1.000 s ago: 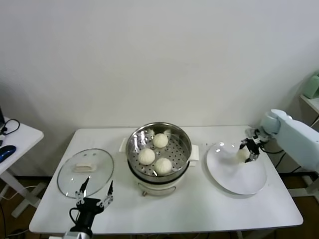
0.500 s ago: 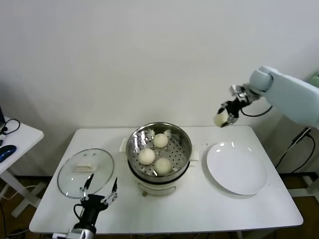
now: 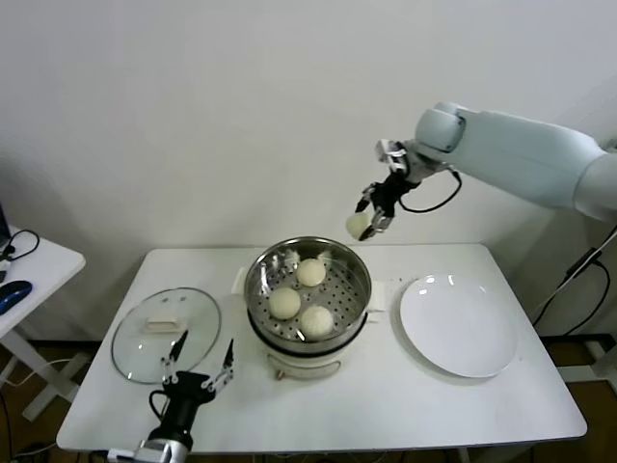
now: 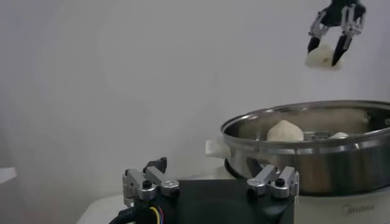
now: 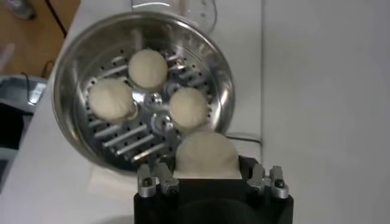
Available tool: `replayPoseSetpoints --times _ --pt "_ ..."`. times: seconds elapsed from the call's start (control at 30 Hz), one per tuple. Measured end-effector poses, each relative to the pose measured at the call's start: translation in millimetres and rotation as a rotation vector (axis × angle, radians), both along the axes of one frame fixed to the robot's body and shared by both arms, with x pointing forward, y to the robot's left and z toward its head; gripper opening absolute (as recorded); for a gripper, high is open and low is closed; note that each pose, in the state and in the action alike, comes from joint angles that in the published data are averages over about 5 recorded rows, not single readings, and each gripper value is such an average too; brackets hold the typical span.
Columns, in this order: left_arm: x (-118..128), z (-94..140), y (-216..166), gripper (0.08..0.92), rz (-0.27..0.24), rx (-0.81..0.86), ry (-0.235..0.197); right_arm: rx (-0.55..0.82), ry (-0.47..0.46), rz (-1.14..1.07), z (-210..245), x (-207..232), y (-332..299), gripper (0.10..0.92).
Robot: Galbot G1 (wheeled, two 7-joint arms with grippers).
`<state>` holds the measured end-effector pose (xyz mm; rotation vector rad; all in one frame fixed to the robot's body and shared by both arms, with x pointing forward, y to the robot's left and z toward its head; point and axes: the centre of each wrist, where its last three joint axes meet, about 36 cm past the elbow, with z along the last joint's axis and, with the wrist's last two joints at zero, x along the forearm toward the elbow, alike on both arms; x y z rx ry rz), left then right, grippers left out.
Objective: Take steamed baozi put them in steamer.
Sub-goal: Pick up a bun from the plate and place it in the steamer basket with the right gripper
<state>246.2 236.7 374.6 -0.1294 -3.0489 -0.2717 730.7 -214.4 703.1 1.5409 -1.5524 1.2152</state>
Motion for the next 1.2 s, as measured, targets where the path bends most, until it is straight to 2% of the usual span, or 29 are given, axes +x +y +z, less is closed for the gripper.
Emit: replayPoseSetpoints --times 0.27,0.67,1.2 --pt "2.4 2.0 -2.5 0.823 -0.011 0.002 -0.006 -0.045 0.071 0.029 -28.1 -16.6 33.7 0.674" --pt "1.8 -0.4 -4.9 0.823 -0.020 0.001 0.001 -0.095 0.129 0.059 -69.0 -25.9 64.2 0.670" --pt "6.9 -4.1 -6.1 0.823 -0.026 -0.001 0.004 -0.171 0.143 0.075 -105.5 -19.4 71.2 0.672"
